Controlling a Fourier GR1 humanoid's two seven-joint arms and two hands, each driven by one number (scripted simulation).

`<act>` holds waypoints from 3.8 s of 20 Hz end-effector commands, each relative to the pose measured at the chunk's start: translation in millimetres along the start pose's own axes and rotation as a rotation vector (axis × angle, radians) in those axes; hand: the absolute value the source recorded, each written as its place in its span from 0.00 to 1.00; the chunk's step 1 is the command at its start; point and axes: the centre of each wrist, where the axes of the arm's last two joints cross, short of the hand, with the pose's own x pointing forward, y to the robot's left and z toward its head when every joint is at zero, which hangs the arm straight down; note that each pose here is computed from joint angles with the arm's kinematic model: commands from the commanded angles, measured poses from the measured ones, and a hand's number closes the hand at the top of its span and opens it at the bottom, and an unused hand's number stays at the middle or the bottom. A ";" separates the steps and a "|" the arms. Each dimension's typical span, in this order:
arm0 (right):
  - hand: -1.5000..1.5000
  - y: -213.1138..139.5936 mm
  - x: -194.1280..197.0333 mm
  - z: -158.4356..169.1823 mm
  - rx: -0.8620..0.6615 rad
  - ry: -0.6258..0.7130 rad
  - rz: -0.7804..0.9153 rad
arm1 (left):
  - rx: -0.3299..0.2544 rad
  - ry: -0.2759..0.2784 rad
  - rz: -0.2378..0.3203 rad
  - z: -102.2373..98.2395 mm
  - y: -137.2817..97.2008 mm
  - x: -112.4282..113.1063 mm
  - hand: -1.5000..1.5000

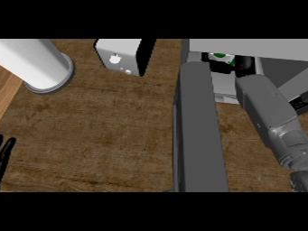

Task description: Pick up the milk, place it into the microwave and close the microwave

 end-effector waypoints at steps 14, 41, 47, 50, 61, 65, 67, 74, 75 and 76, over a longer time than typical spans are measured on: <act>0.00 -16.6 5.8 -12.6 -0.285 0.013 0.401 | -0.062 -0.003 -0.077 -17.1 -10.5 3.3 0.00; 0.00 -14.0 -10.4 4.4 -0.150 0.145 0.144 | -0.142 0.018 -0.070 -32.0 -42.3 -13.0 0.00; 0.00 -24.2 -19.5 11.9 -0.103 0.151 0.110 | -0.154 0.007 -0.073 -36.9 -53.0 -15.2 0.00; 0.00 -15.9 -18.3 12.7 -0.084 0.141 0.074 | -0.145 0.005 -0.064 -36.8 -57.0 -14.2 0.00; 0.00 -10.6 -41.4 42.9 -0.093 0.151 -0.006 | -0.197 0.043 -0.054 -40.7 -67.9 -23.2 0.00; 0.00 -4.0 -63.0 77.0 -0.031 0.135 -0.126 | -0.204 0.095 -0.043 -36.7 -66.8 -39.6 0.00; 0.00 6.4 -64.0 83.1 -0.004 0.149 -0.161 | -0.228 0.098 -0.019 -46.5 -78.8 -42.2 0.00; 0.00 12.1 -79.2 113.3 0.018 0.146 -0.270 | -0.380 0.134 -0.063 -56.1 -95.3 -57.4 0.00; 0.00 1.9 -87.3 124.5 0.021 0.144 -0.270 | -0.402 0.153 -0.052 -60.4 -97.6 -57.7 0.00; 0.00 20.5 -82.7 125.5 0.014 0.123 -0.266 | -0.427 0.160 -0.038 -67.9 -75.2 -53.1 1.00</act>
